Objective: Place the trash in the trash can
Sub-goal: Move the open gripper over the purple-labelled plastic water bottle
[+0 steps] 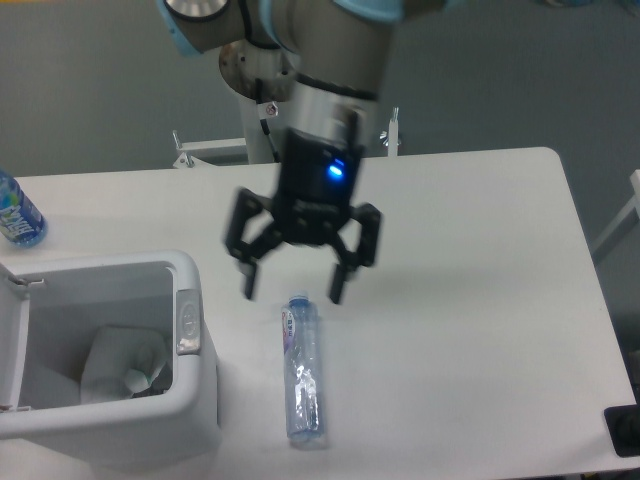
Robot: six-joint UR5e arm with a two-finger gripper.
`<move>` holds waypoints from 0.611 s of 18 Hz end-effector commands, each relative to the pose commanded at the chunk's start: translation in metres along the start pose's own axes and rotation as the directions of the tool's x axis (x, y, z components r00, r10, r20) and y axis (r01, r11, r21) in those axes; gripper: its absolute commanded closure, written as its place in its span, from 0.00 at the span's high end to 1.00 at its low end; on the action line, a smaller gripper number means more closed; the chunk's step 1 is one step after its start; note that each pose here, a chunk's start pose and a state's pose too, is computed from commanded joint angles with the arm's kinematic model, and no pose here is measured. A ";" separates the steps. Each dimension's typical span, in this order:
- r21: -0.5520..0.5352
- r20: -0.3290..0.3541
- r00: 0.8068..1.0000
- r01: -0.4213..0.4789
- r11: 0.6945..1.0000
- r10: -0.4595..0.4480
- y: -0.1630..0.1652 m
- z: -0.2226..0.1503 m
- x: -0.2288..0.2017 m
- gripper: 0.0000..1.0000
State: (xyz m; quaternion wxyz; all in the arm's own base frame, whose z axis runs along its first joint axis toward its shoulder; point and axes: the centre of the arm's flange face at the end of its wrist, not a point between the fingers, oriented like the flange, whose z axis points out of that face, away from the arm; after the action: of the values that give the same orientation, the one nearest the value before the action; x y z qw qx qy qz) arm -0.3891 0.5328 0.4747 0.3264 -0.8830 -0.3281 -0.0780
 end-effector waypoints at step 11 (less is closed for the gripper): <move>-0.259 0.102 0.984 -0.117 0.959 0.147 0.039 0.167 -0.071 1.00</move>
State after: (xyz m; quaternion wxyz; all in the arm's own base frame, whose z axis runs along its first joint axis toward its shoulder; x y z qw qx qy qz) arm -0.4322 0.5774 0.2996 0.1959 -0.9403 -0.2749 -0.0437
